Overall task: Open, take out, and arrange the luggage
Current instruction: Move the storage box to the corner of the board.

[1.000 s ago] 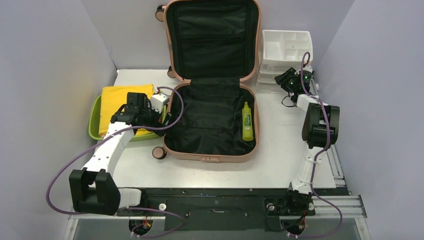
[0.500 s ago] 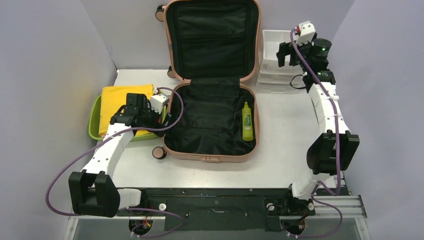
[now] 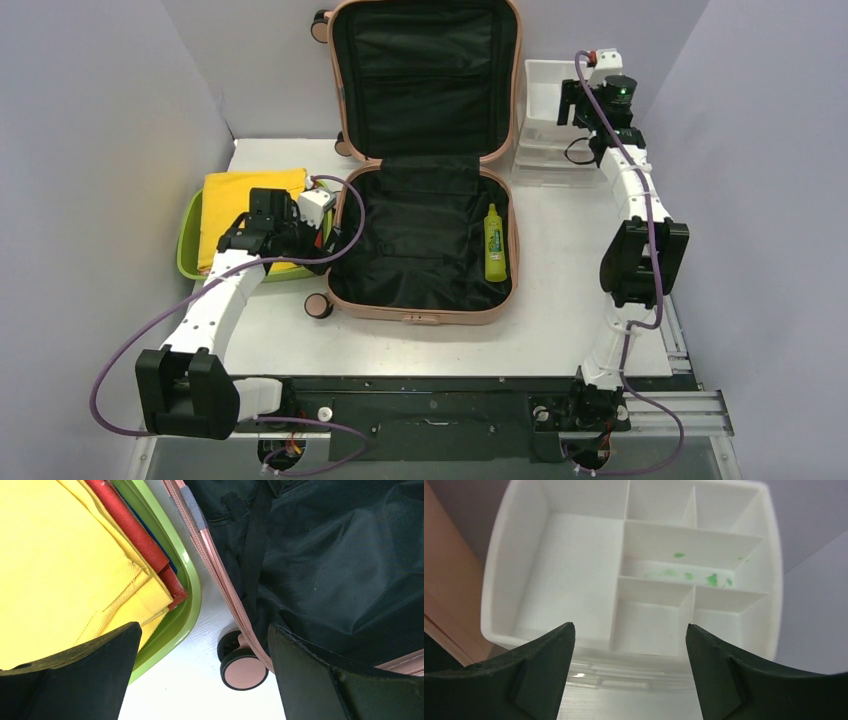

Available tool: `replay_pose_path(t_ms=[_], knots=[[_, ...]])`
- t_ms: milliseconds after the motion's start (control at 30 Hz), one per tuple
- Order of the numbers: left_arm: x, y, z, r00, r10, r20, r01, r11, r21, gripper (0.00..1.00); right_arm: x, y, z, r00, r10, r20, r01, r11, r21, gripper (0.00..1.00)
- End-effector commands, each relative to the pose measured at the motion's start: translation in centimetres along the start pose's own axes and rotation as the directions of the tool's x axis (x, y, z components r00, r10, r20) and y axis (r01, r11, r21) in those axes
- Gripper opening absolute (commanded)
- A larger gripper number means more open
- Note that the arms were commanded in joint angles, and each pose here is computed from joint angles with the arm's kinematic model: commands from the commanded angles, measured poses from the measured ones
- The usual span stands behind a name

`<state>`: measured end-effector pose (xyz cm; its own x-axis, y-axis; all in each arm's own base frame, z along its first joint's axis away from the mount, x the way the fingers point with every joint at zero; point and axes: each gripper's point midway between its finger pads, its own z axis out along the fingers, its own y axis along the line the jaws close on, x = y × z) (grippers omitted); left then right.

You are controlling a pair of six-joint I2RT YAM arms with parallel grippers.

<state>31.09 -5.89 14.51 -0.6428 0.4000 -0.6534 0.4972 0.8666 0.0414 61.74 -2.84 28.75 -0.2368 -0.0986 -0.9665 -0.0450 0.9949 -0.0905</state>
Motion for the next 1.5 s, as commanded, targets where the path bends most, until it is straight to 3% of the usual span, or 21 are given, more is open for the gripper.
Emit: replay_pose_path(t_ms=[0, 233, 433, 867, 1133, 1400, 1467], knots=[[-1.5, 0.4, -0.7, 0.997, 0.018, 0.068, -0.017, 1.0, -0.014, 0.96, -3.4, 1.2, -0.2, 0.997, 0.028, 0.074, -0.028, 1.0, -0.003, 0.76], [-1.3, 0.6, -0.5, 0.998, 0.013, 0.065, -0.012, 1.0, -0.014, 0.96, -1.9, 1.2, 2.0, 0.997, 0.044, 0.055, -0.046, 0.998, 0.032, 0.72], [-1.3, 0.7, -0.5, 0.998, 0.009, 0.061, -0.008, 1.0, -0.016, 0.96, -1.4, 1.1, 3.6, 0.998, 0.049, 0.044, -0.051, 0.998, 0.049, 0.62], [-1.1, 0.9, -0.4, 0.998, 0.002, 0.055, -0.001, 1.0, -0.016, 0.96, 0.2, 1.2, 4.3, 0.997, 0.073, 0.004, -0.073, 0.995, 0.064, 0.58], [-1.1, 1.0, -0.4, 0.998, 0.001, 0.056, 0.0, 1.0, -0.019, 0.96, 1.4, 1.3, 5.7, 0.997, 0.077, -0.01, -0.077, 0.995, 0.068, 0.41], [-1.0, 1.1, -0.3, 0.999, -0.002, 0.051, 0.003, 1.0, -0.018, 0.96, 0.3, 1.3, 4.5, 0.997, 0.074, -0.015, -0.073, 0.995, 0.065, 0.0], [-1.0, 1.1, -0.3, 0.999, -0.001, 0.053, 0.002, 1.0, -0.019, 0.96, -0.4, 1.3, 3.5, 0.997, 0.071, -0.009, -0.07, 0.995, 0.068, 0.0]])
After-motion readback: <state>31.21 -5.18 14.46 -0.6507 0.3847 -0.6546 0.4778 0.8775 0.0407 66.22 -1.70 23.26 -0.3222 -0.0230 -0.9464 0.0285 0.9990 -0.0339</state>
